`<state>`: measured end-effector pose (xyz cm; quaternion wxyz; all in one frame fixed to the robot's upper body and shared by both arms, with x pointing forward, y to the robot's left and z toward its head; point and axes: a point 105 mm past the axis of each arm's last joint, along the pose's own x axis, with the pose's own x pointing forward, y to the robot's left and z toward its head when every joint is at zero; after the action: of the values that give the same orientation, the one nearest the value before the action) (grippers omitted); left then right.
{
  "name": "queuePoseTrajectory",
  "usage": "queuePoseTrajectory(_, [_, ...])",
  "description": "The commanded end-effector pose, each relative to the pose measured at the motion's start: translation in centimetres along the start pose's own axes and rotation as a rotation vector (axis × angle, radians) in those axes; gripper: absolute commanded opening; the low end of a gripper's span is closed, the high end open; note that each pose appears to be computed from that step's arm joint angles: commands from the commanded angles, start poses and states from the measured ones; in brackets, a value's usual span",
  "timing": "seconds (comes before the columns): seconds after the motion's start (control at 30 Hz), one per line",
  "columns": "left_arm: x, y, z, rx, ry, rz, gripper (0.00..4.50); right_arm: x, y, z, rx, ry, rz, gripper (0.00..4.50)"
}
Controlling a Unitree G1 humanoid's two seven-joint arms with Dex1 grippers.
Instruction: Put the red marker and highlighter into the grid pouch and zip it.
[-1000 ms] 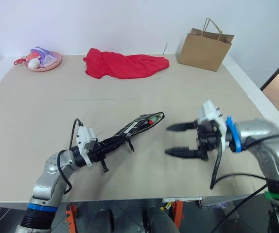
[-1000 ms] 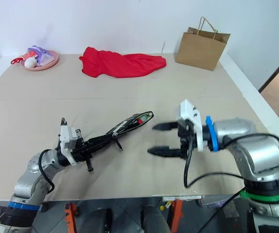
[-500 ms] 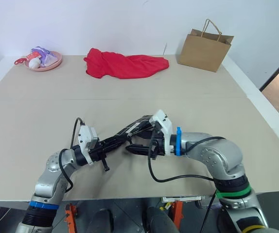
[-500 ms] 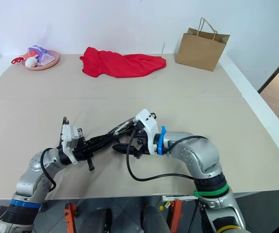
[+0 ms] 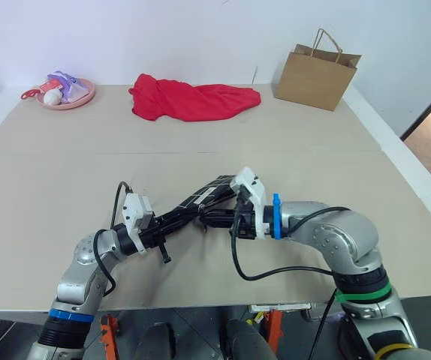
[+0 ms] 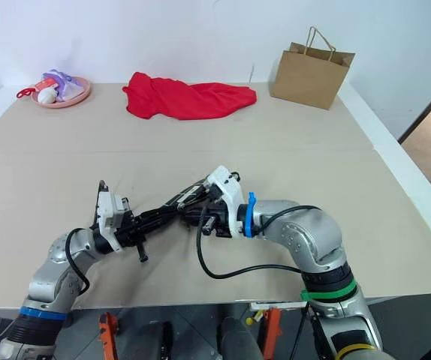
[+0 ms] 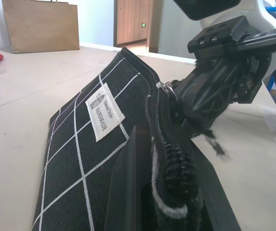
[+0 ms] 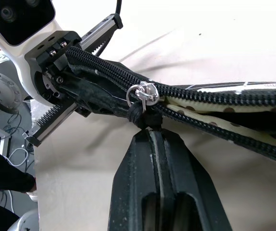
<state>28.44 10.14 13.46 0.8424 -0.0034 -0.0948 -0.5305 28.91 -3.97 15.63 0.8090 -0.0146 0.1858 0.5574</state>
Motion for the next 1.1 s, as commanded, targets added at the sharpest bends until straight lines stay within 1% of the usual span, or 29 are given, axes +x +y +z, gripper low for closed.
queuePoseTrajectory(0.03, [0.1, 0.0, 1.0, 0.042, -0.027, -0.005, 0.0, -0.8, 0.5, 1.4, -0.057, -0.051, 0.005, 0.07])
queuePoseTrajectory(0.2, [0.0, -0.1, 1.0, 0.041, -0.023, -0.006, 0.0, -1.5, 0.0, 1.2, -0.063, -0.052, -0.04, 0.07])
queuePoseTrajectory(0.33, [-0.1, 0.0, 1.0, 0.041, -0.022, -0.007, 0.0, -4.3, -3.1, 1.1, -0.139, 0.007, -0.217, 0.07])
queuePoseTrajectory(0.43, [-0.1, 0.0, 1.0, 0.041, -0.021, -0.009, 0.0, -7.1, -5.1, 1.6, -0.19, 0.032, -0.319, 0.07])
queuePoseTrajectory(0.6, [-0.1, 0.0, 1.0, 0.04, -0.02, -0.012, 0.0, -10.6, -8.0, 2.0, -0.24, 0.065, -0.471, 0.07])
queuePoseTrajectory(0.73, [-0.1, 0.0, 1.0, 0.04, -0.022, -0.012, 0.0, -12.3, -10.1, 2.3, -0.277, 0.074, -0.577, 0.07])
queuePoseTrajectory(0.83, [-0.1, -0.1, 1.0, 0.039, -0.023, -0.014, 0.0, -12.4, -10.3, 2.7, -0.275, 0.041, -0.574, 0.07])
queuePoseTrajectory(0.93, [-0.1, 0.0, 1.0, 0.04, -0.022, -0.014, 0.0, -11.2, -8.9, 2.0, -0.271, 0.048, -0.473, 0.93])
queuePoseTrajectory(0.97, [-0.1, 0.0, 1.0, 0.041, -0.022, -0.014, 0.0, -10.9, -8.7, 1.7, -0.266, 0.05, -0.456, 1.36])
queuePoseTrajectory(1.0, [-0.1, 0.0, 1.0, 0.041, -0.023, -0.014, 0.0, -10.8, -8.6, 1.5, -0.243, 0.042, -0.443, 1.91])
queuePoseTrajectory(1.03, [-0.1, 0.0, 1.0, 0.041, -0.023, -0.014, 0.0, -10.6, -8.3, 1.3, -0.229, 0.039, -0.42, 2.1])
queuePoseTrajectory(1.1, [-0.1, -0.1, 1.1, 0.042, -0.025, -0.018, 0.0, -10.7, -7.7, 0.9, -0.213, 0.038, -0.377, 3.08])
